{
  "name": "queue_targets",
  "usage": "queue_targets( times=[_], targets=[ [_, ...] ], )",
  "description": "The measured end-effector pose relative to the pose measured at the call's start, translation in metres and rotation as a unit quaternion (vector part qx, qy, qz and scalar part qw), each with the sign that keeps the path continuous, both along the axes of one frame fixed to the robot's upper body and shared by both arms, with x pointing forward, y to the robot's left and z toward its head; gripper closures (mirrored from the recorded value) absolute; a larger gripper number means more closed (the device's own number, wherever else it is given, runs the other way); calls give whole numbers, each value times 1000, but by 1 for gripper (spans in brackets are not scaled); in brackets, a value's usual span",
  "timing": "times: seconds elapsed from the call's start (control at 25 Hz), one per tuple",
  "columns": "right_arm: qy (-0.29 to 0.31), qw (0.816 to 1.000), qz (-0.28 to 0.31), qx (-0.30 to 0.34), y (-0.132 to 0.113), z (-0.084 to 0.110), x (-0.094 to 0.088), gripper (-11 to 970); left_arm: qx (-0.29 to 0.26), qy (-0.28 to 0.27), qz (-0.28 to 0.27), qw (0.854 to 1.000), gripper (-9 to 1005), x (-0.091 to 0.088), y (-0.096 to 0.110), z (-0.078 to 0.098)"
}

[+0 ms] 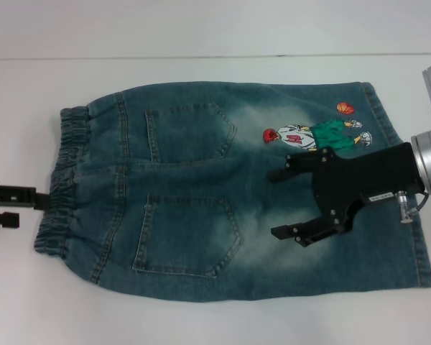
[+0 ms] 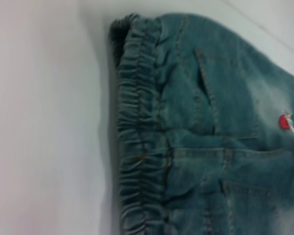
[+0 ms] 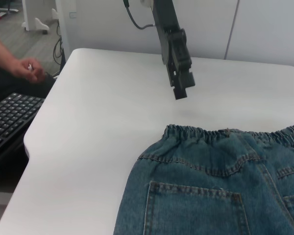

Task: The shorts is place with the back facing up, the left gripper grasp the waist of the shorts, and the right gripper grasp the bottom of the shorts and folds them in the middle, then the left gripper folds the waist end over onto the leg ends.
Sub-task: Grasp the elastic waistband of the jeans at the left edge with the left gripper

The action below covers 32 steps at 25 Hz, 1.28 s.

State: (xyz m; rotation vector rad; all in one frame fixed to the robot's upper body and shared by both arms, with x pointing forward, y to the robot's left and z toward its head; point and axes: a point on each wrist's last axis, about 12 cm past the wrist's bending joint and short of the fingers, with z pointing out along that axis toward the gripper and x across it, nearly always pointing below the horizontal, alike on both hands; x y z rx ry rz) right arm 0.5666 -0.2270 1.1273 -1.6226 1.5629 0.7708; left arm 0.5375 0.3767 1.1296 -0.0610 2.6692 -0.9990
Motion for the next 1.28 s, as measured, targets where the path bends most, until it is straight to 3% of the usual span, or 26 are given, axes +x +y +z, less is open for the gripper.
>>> queue_targets(
  times=[0.52,1.28],
  targets=[
    [-9,1000,7,0,3,-1,1,68,14,32,13,999,94,-1,-8,-32],
    [-9,1000,5,1,3,-2,1,67,29,36,18,999,93,4,-10,-37]
  ],
)
